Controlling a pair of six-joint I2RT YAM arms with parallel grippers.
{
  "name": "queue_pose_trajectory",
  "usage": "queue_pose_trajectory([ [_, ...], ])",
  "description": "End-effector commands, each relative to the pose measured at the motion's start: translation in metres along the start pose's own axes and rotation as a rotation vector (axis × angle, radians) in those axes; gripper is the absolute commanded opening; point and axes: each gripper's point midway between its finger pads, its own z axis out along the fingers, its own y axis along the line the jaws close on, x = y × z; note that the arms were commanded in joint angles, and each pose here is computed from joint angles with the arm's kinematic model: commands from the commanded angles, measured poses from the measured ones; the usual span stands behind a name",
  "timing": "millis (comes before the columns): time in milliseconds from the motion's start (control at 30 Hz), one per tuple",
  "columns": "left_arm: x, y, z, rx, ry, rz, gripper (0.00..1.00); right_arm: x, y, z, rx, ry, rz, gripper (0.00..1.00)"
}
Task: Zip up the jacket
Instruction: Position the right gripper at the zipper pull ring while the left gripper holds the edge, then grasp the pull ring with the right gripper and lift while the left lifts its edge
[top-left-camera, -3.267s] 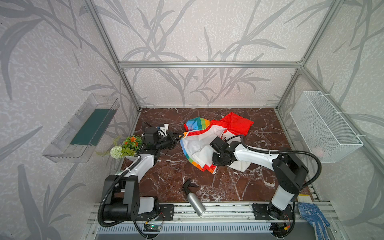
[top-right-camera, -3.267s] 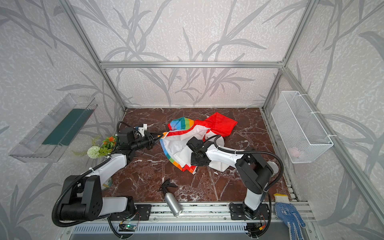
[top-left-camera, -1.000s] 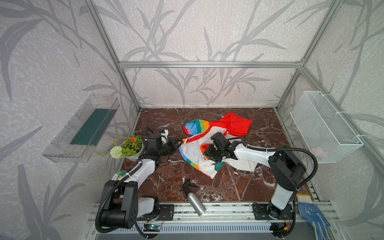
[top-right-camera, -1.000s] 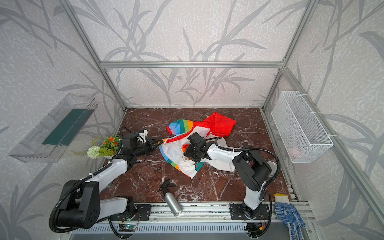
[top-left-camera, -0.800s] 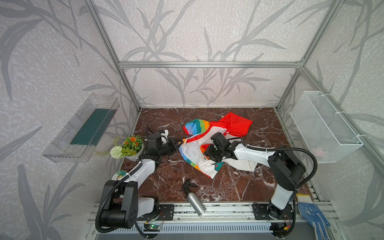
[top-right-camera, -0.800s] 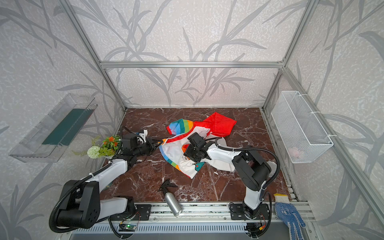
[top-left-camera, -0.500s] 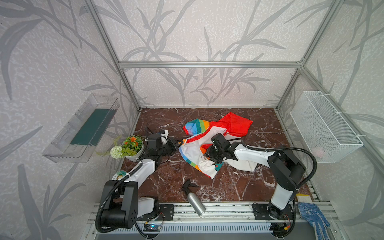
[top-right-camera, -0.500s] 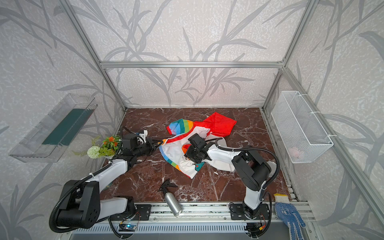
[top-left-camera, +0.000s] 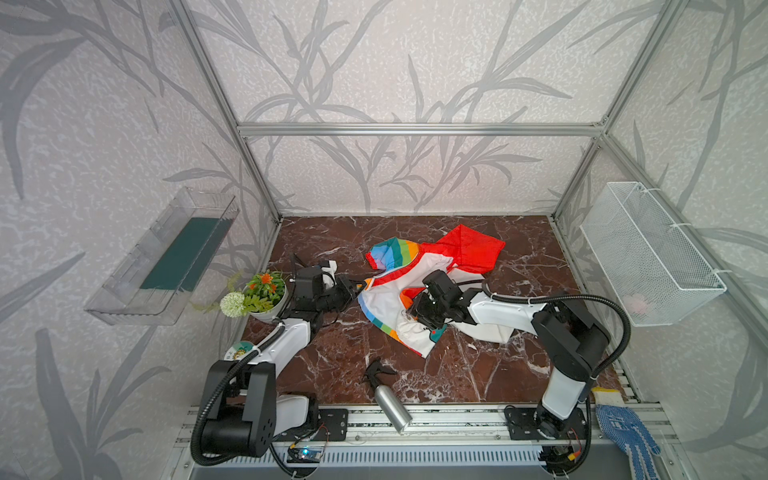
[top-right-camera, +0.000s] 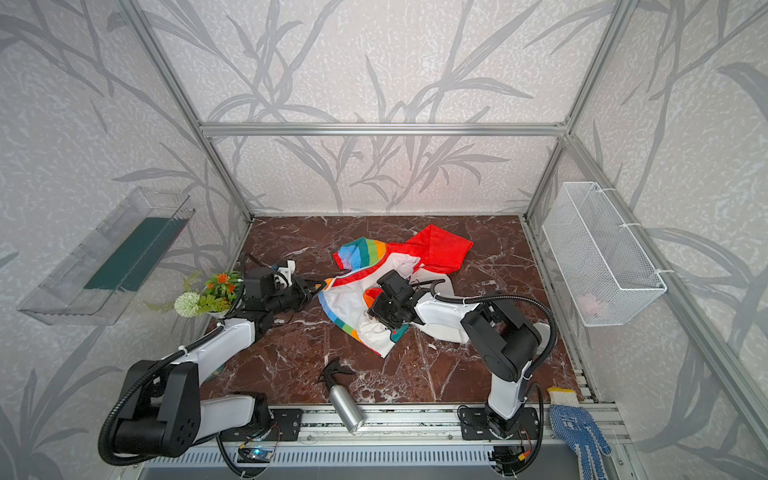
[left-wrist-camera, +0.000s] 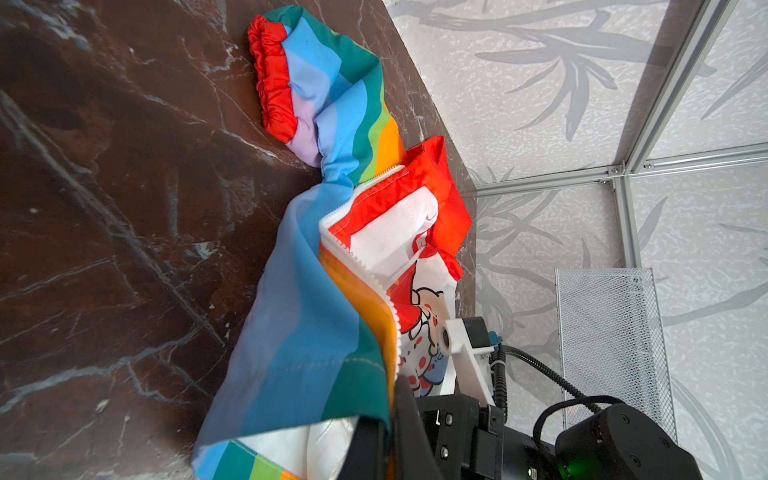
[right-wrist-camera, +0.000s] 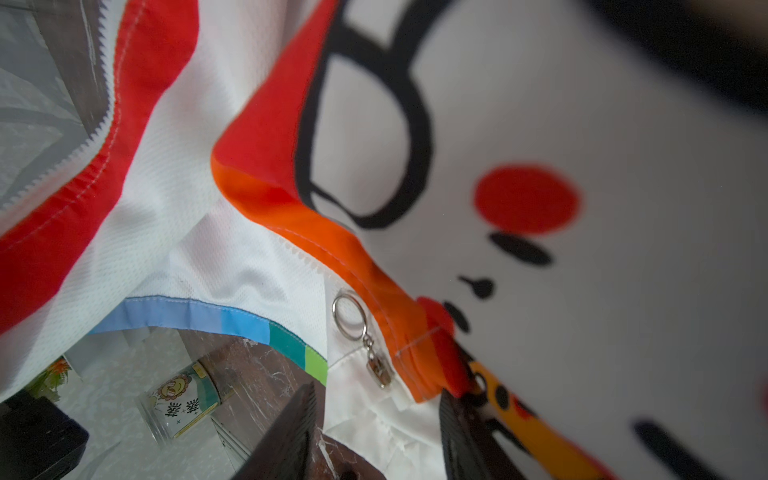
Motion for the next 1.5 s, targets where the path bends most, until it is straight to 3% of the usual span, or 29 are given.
queue_pose_trajectory([
  [0, 0.000, -0.001, 0.000, 0.007, -0.001, 0.009, 0.00, 0.000, 0.006, 0.006, -0.040, 0.007, 0.001, 0.48],
  [200, -0.001, 0.000, 0.000, 0.005, -0.003, 0.009, 0.00, -0.002, 0.013, 0.009, -0.118, -0.008, 0.024, 0.38],
  [767, 0.000, 0.001, 0.000, 0.003, -0.001, 0.008, 0.00, 0.001, -0.015, 0.013, -0.070, -0.071, 0.077, 0.45],
  [967, 0.001, 0.002, 0.001, 0.002, 0.001, 0.004, 0.00, 0.000, -0.002, 0.021, -0.140, -0.061, 0.087, 0.45],
  [1300, 0.001, 0.002, 0.000, 0.000, -0.002, 0.005, 0.00, -0.006, 0.010, 0.019, -0.177, -0.091, 0.059, 0.27],
  [1467, 0.001, 0.003, 0.000, -0.004, -0.003, 0.006, 0.00, -0.008, 0.013, 0.020, -0.182, -0.084, 0.052, 0.26],
])
